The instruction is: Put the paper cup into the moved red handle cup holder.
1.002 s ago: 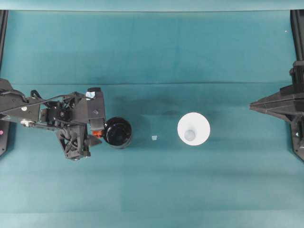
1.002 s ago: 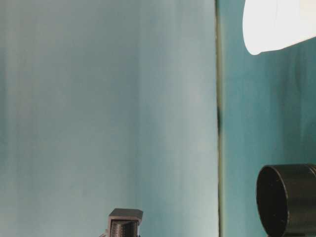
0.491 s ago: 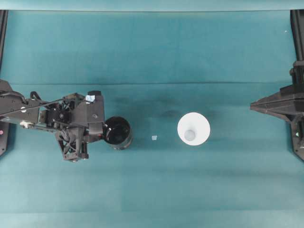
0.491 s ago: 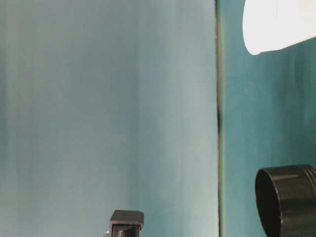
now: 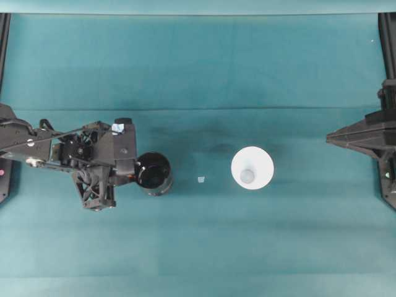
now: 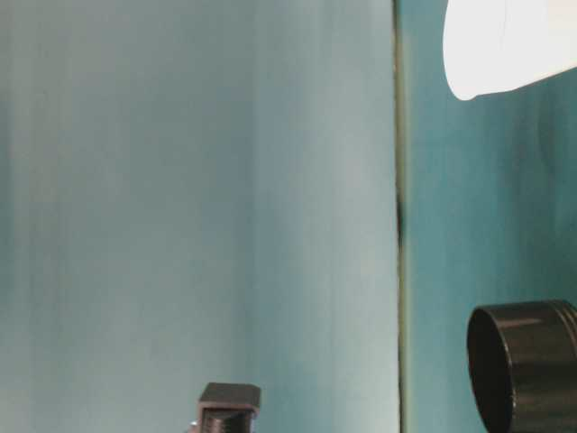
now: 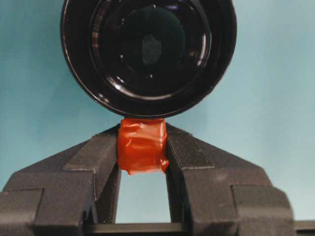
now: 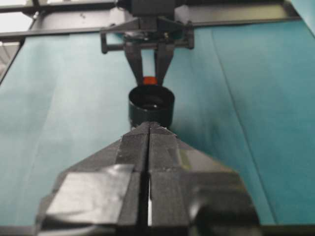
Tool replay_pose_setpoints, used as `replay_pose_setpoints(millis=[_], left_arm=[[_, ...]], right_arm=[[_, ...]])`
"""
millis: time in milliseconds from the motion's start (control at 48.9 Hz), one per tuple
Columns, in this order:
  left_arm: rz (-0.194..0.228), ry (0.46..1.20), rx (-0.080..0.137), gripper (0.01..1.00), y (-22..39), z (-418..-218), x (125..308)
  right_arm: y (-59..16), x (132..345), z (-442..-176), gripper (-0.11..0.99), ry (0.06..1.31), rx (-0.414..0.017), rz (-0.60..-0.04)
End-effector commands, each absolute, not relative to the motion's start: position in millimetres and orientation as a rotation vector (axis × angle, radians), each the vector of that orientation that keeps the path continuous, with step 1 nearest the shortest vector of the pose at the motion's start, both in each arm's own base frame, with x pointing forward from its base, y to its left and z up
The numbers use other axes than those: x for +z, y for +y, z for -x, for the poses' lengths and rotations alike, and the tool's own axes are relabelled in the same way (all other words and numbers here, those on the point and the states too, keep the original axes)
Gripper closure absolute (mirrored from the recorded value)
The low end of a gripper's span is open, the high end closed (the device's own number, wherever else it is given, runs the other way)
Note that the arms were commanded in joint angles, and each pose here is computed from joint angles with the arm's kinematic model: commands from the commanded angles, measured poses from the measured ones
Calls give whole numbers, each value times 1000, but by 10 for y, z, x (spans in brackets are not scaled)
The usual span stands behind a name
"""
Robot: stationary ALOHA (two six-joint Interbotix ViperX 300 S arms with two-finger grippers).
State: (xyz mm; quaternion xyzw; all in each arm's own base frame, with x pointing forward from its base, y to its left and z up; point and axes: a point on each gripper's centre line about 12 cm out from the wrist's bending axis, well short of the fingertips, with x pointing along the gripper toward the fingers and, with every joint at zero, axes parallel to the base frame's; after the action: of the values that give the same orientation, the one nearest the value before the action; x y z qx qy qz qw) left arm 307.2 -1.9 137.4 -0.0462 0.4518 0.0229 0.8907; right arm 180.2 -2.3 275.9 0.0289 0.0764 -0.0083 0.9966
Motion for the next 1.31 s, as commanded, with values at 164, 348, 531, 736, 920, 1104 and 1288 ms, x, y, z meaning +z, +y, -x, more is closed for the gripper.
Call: replay_pose_setpoints(millis=[164,348,531,736,920,1104,1288], left_arm=[[85,854,41,718,-12,-3099,1840],[52,840,28,718,-9,-3063,2177],[29,845,18,717,-8,-3100,2302],[21,842,29,717,51,-3249,2328],[-19,845,17,718,81,-3513,2334],[-37,873,9,718,92,-3738,2229],[-41,873,9,718,100,-3829,2181]], right_arm=[[-26,2806,-1810,982,139,-18,-67],[-26,2806,-1810,982,139,-18,-65],[-26,2808,-1810,982,138,-18,-67],[-26,2808,-1810,982,138,-18,-67],[-26,2808,-1810,982,138,-18,-67],[-26,2800,-1809,982,141,-18,-67],[-26,2800,-1809,982,141,-18,-67]])
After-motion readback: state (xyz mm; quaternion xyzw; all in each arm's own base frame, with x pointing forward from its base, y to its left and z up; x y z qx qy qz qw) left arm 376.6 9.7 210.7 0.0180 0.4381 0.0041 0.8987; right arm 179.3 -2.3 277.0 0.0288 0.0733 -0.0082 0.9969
